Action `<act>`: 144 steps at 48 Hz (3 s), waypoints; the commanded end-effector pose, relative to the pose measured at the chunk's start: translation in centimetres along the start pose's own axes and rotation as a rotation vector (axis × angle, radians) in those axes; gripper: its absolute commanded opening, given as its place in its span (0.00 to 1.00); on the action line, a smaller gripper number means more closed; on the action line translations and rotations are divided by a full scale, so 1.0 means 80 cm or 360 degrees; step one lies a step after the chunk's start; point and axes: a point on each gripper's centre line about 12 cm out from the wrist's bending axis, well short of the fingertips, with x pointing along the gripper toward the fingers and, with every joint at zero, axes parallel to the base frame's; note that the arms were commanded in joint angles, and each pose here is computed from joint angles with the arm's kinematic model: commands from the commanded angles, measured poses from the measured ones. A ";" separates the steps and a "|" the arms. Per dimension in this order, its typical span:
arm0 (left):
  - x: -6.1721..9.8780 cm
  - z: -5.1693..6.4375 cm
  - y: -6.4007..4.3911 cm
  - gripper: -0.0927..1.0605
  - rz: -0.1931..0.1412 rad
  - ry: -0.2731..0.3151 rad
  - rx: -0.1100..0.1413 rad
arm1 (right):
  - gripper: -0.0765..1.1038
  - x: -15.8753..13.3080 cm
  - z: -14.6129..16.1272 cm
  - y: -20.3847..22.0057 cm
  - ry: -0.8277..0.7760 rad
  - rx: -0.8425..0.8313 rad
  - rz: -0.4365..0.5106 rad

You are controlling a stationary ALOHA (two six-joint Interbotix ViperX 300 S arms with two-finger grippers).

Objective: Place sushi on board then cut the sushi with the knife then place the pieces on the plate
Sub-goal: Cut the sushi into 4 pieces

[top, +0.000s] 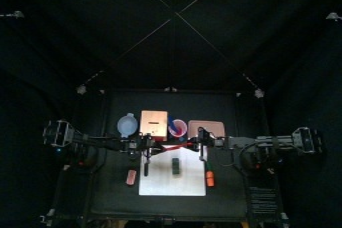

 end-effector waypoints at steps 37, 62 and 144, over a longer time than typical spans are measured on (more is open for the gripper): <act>-0.009 -0.006 -0.021 0.34 -0.0088 0.0058 0.0057 | 0.35 0.034 -0.077 0.004 0.0539 0.0134 -0.0045; 0.056 -0.027 -0.071 0.34 -0.0257 0.0172 0.0164 | 0.35 0.048 -0.129 0.010 0.0751 0.0070 -0.0041; 0.066 -0.027 -0.059 0.34 -0.0217 0.0289 0.0174 | 0.35 0.061 -0.122 0.012 0.0676 -0.0020 -0.0013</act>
